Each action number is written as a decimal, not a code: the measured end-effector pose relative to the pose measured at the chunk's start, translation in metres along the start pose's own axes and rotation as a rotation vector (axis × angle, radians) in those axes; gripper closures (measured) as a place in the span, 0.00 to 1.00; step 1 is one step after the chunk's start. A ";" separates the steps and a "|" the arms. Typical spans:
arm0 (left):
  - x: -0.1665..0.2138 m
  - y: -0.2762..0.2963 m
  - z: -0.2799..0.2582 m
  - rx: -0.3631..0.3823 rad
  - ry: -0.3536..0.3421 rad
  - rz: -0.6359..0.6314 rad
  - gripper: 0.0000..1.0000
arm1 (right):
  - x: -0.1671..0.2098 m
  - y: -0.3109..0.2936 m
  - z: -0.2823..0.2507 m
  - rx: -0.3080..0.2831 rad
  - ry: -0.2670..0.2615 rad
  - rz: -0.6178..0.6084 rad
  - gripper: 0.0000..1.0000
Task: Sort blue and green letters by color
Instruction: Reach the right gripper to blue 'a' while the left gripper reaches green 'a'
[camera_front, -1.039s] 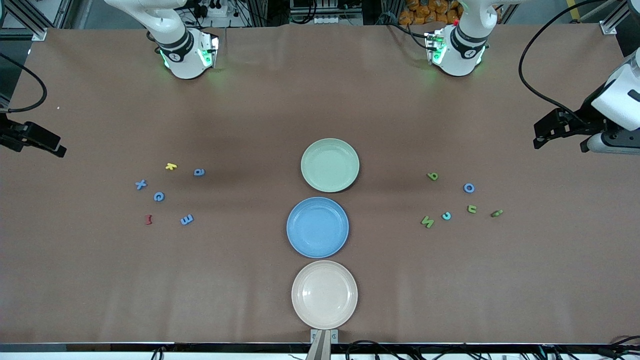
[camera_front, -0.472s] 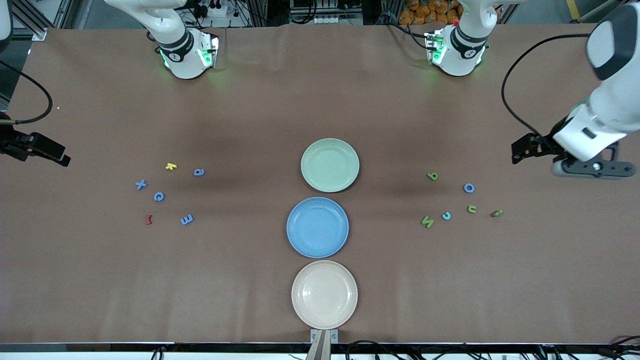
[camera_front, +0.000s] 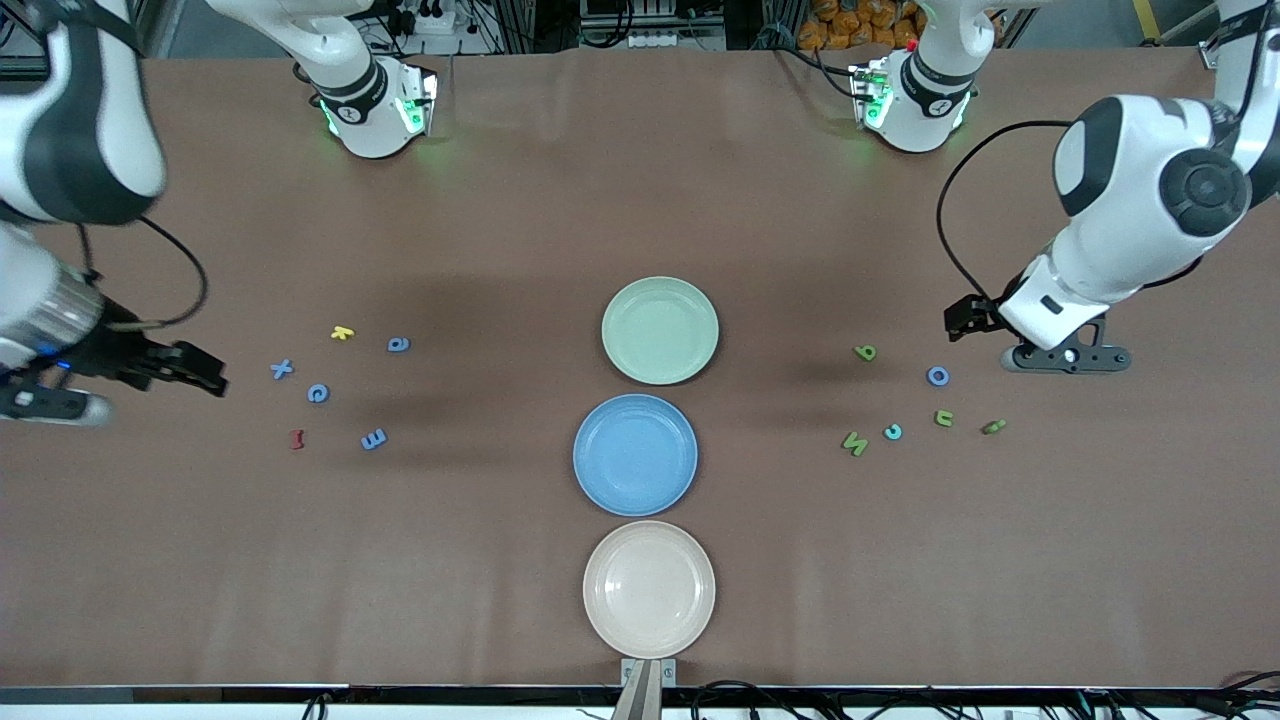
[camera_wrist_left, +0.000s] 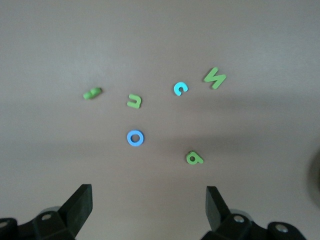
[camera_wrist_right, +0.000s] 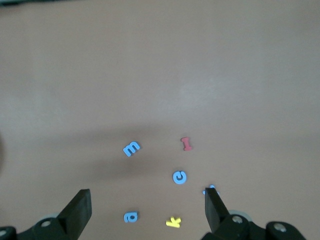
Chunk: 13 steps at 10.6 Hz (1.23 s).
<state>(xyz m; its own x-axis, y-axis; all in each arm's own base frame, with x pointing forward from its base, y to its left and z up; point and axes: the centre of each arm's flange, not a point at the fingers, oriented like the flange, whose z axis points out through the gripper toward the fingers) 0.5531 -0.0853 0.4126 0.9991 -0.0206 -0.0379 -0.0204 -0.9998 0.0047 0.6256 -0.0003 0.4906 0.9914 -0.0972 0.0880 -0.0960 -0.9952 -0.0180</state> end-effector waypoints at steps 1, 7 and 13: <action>-0.002 0.002 0.017 0.001 -0.027 -0.074 0.01 | -0.005 -0.009 0.031 0.000 -0.020 -0.014 0.00; 0.000 0.060 0.103 0.002 -0.092 -0.381 0.08 | -0.065 -0.070 0.175 0.021 -0.073 -0.075 0.00; -0.023 0.060 0.153 0.006 -0.100 -0.510 0.33 | -0.144 -0.064 0.262 0.025 -0.055 -0.092 0.00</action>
<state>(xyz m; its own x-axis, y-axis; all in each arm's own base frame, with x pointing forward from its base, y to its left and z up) 0.5232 -0.1456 0.2609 0.8734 0.4695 -0.1294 0.4678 -0.8827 -0.0449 0.5120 0.0799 0.2179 0.9994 -0.0042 0.0352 -0.0029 -0.9993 -0.0377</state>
